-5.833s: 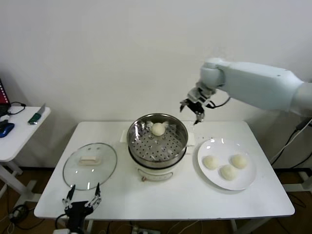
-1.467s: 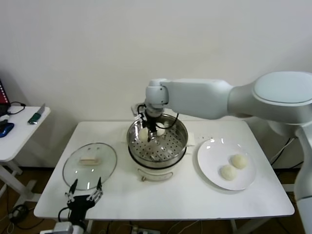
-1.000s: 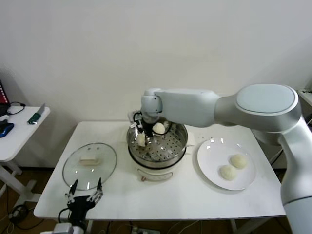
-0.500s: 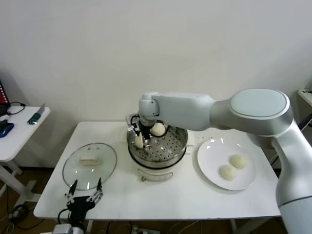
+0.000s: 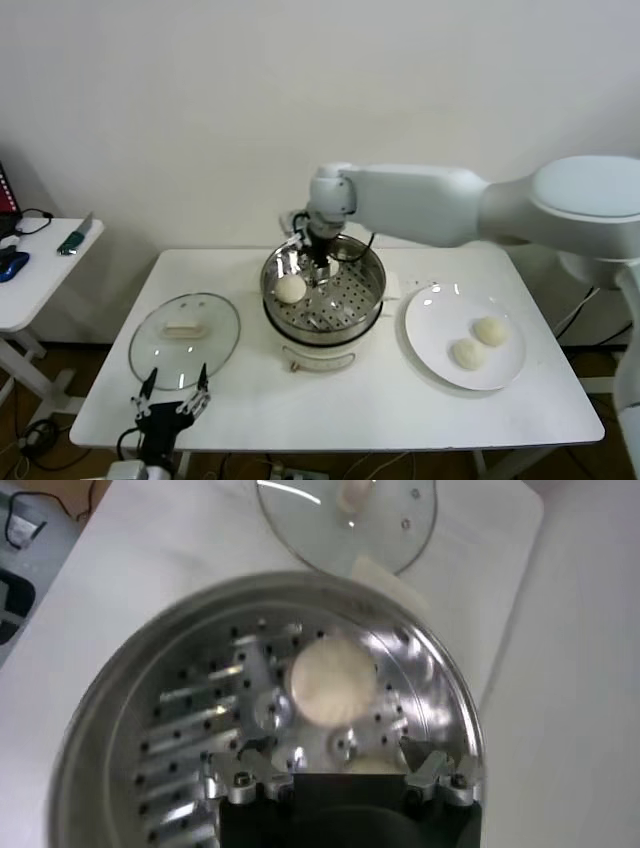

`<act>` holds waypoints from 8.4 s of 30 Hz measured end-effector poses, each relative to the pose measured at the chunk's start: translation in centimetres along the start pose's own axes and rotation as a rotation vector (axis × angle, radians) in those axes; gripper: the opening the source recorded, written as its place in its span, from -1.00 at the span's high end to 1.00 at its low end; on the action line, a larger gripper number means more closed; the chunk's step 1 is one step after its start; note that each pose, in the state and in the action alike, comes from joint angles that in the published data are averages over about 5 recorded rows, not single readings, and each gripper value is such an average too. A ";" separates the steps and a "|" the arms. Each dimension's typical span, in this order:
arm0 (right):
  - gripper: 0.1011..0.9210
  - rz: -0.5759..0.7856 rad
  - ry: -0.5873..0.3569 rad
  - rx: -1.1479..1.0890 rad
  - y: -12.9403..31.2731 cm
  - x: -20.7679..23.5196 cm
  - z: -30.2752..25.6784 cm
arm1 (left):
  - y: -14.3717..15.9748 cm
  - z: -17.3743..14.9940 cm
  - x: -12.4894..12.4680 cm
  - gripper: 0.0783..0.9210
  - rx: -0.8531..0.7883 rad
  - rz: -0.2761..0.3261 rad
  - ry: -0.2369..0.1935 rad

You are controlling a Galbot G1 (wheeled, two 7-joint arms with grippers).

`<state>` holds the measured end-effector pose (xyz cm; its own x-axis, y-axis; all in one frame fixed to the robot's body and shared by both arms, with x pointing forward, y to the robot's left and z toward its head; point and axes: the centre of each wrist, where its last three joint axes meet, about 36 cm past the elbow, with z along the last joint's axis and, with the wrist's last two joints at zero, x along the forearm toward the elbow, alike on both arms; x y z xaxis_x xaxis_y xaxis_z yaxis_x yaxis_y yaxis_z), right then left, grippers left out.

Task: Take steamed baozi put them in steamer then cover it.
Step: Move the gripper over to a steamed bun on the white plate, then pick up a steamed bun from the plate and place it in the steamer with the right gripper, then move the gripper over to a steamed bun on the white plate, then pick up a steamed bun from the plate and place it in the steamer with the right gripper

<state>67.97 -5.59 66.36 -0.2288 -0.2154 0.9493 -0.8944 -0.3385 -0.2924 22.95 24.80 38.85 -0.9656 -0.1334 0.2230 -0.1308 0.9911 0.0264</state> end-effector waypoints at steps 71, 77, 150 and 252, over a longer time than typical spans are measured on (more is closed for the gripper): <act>-0.65 -0.195 0.149 -0.346 23.3 -11.3 29.1 | 0.6 1.0 0.3 -0.77 -0.015 -0.011 0.023; -0.46 -0.196 0.142 -0.342 23.2 -11.3 29.0 | 0.5 0.9 0.3 -0.77 -0.013 -0.012 0.021; -0.57 -0.094 -0.033 0.978 8.0 -5.5 -3.5 | 1.0 0.8 1.2 -0.77 -0.037 -0.034 0.009; -0.49 -0.120 0.214 -0.320 19.8 -7.5 36.6 | 0.3 1.7 2.2 -0.77 -0.078 -0.040 0.024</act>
<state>66.00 -44.18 49.22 -0.1596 0.0150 0.9871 -0.9865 -0.0396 -0.1589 20.42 24.85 37.72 -0.9542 -0.1741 0.2432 -0.1507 0.9822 0.1117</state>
